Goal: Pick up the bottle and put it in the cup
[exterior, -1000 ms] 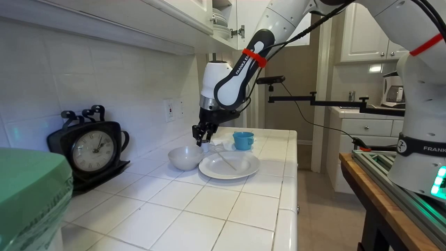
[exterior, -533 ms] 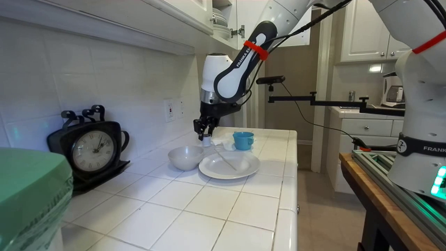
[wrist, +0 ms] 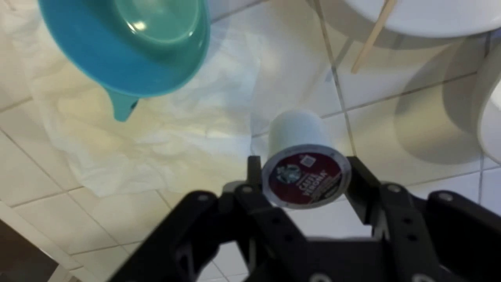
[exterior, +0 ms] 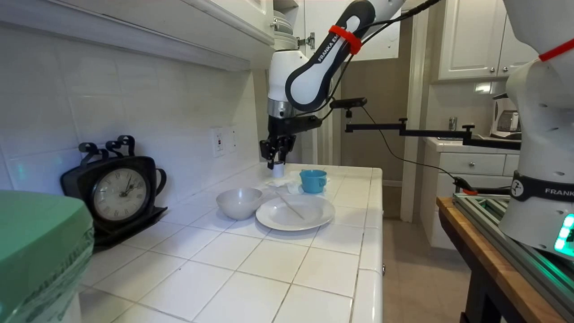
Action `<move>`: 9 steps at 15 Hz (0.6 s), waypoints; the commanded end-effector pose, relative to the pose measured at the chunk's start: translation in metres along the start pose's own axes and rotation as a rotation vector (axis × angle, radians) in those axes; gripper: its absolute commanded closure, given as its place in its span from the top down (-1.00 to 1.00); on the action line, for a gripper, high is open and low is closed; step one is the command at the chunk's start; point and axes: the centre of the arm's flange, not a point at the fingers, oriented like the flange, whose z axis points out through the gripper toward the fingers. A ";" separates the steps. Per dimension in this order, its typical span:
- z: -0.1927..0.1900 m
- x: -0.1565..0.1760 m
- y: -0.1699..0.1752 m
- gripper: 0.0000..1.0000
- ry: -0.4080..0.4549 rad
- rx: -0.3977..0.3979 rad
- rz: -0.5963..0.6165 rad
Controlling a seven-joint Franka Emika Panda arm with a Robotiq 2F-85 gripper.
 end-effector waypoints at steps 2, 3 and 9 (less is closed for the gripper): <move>-0.027 -0.024 0.012 -0.42 -0.016 -0.034 0.053; -0.031 -0.027 0.016 -0.42 -0.024 -0.045 0.066; -0.050 -0.047 0.047 -0.42 -0.061 -0.144 0.199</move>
